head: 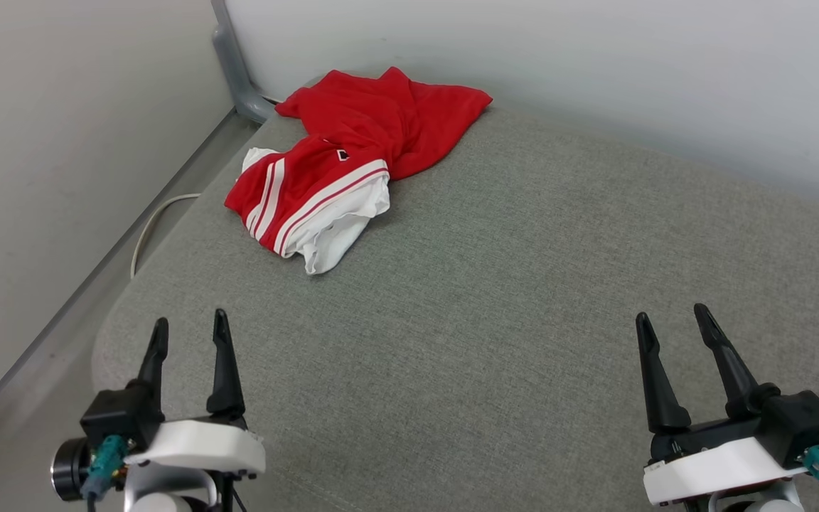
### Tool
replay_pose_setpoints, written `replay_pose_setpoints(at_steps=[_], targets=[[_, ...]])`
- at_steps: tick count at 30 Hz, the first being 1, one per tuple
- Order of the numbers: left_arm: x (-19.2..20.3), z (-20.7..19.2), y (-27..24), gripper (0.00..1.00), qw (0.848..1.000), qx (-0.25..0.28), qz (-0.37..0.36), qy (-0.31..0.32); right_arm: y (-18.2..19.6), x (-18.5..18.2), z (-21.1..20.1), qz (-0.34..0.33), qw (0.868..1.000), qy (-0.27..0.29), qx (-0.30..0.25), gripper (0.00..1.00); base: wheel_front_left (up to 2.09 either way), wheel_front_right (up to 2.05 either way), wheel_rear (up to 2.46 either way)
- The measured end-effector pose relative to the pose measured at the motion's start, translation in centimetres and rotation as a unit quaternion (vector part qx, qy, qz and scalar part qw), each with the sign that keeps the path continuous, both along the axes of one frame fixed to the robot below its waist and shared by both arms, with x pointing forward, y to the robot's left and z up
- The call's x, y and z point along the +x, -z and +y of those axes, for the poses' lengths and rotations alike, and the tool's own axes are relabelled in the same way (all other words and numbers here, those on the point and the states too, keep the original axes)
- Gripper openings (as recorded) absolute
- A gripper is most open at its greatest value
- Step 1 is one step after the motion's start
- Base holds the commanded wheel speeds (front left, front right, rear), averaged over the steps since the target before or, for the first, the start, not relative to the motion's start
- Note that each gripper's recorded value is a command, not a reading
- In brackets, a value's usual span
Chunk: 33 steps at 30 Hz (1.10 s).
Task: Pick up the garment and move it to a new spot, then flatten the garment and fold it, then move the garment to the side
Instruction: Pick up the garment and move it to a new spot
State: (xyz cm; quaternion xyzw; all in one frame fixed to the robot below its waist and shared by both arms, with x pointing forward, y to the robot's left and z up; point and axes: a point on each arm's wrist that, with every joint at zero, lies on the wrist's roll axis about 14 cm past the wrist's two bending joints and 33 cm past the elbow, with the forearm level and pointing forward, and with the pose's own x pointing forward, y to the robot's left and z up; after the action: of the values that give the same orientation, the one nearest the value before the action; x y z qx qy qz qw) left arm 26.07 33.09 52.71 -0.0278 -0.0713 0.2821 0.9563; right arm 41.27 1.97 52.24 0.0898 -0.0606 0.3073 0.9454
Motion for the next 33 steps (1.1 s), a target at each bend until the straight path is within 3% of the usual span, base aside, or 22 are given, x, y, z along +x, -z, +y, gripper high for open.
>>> replay_pose_setpoints(at_steps=[5,11,16,17,22,28,33], targets=[[1.6,1.3,-1.9,1.00,0.999,0.011,-0.028,0.011,0.1,0.1,0.1,-0.002,1.000,-0.001,-0.004,1.00,0.00,0.00,0.00],[5.4,3.3,-5.8,1.00,0.995,0.073,-0.050,0.036,0.1,1.0,-1.1,-0.012,1.000,0.018,-0.010,1.00,0.00,0.00,0.00],[9.8,4.6,-8.7,1.00,0.991,0.101,-0.073,0.052,0.9,2.5,-2.4,-0.014,0.999,0.039,-0.021,1.00,0.00,0.00,0.00],[12.8,4.9,-9.2,1.00,0.989,0.108,-0.074,0.063,1.4,3.6,-3.3,-0.016,0.998,0.055,-0.026,1.00,0.00,0.00,0.00],[18.4,5.0,-8.1,1.00,0.988,0.113,-0.046,0.095,2.5,5.2,-5.1,-0.015,0.996,0.081,-0.033,1.00,0.00,0.00,0.00],[25.5,4.2,-4.1,1.00,0.985,0.059,0.049,0.152,4.2,6.8,-6.6,-0.010,0.994,0.100,-0.045,1.00,0.00,0.00,0.00],[28.3,4.3,0.8,1.00,0.965,-0.027,0.187,0.183,5.5,7.5,-7.6,-0.003,0.992,0.111,-0.053,1.00,0.00,0.00,0.00]])
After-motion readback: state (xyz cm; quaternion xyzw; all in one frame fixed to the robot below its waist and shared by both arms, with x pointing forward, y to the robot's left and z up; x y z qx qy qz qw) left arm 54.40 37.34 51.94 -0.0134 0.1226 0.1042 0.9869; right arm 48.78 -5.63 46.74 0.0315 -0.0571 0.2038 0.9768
